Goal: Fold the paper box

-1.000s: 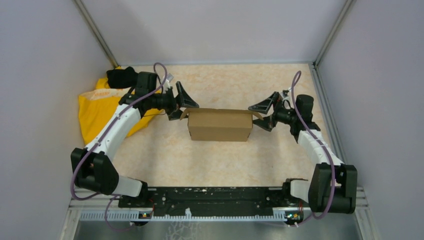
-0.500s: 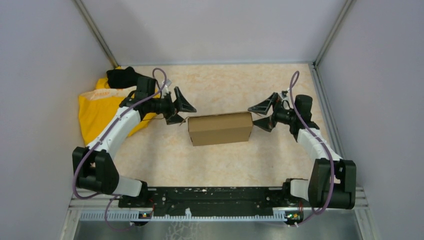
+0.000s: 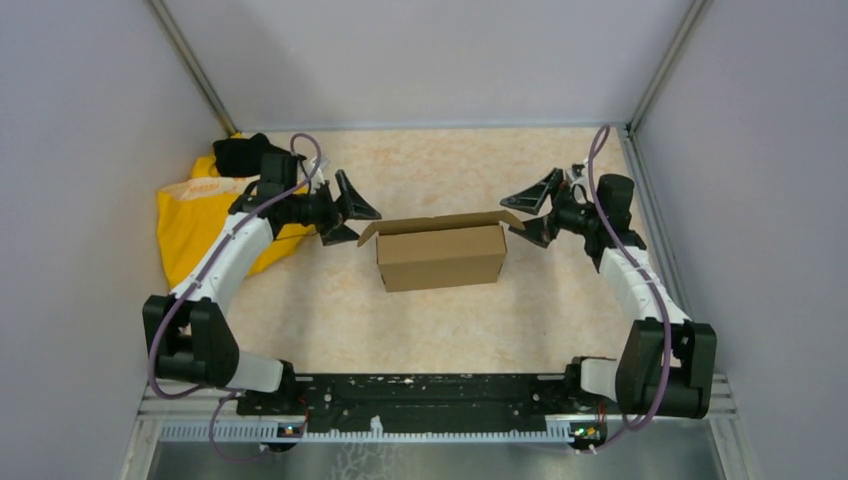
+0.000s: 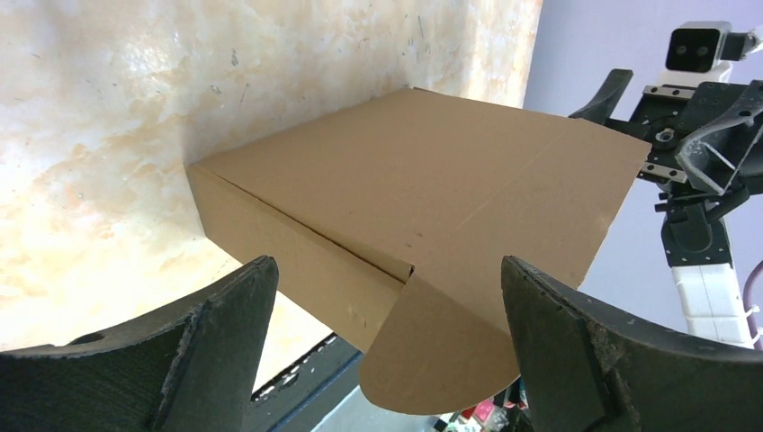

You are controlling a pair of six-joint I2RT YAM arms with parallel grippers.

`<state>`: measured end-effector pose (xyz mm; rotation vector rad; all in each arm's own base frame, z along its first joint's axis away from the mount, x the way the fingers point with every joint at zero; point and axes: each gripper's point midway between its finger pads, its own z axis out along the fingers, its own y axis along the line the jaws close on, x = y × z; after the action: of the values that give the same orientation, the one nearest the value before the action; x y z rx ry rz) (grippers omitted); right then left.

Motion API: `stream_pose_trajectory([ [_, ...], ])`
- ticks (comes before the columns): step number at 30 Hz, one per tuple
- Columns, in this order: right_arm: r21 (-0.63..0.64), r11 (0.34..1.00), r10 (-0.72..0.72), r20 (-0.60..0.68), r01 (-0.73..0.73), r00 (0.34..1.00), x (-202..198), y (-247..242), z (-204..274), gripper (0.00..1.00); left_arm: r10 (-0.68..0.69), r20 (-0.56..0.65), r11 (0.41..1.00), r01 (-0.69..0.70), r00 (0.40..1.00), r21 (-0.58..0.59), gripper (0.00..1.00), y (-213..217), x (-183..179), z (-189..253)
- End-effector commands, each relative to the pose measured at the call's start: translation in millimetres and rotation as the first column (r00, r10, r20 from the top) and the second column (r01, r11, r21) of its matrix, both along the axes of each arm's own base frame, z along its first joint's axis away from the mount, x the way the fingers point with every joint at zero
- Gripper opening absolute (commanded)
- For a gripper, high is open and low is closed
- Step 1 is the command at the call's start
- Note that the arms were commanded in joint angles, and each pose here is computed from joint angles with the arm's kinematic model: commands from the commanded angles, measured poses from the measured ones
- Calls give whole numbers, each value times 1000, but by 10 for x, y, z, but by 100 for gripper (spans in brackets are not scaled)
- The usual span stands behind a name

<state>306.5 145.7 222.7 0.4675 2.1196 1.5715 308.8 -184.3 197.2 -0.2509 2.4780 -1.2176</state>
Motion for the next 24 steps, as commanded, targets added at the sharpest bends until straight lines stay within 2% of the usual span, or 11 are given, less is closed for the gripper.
stream_pose_trajectory([
  [1,-20,1000,-21,87,23,996,166,-68,210,99,-1,96,1000,1,995,3,99,70,106,217],
  [8,-54,998,-33,87,38,996,139,-145,189,99,29,136,999,-33,990,23,99,208,185,304],
  [11,-122,990,-58,100,70,993,96,-280,176,99,47,178,998,-54,983,40,99,283,220,410],
  [14,-243,964,-69,152,104,986,57,-397,231,99,53,222,996,-67,974,54,99,317,244,533],
  [18,-407,895,-67,289,185,955,-8,-568,459,99,71,279,994,-93,958,65,99,356,250,704],
  [22,-523,789,-37,483,321,875,-112,-729,842,99,71,345,996,-86,936,27,99,324,215,918],
  [24,-560,743,-20,530,367,848,-183,-786,996,99,77,369,995,-93,926,26,99,331,199,995],
])
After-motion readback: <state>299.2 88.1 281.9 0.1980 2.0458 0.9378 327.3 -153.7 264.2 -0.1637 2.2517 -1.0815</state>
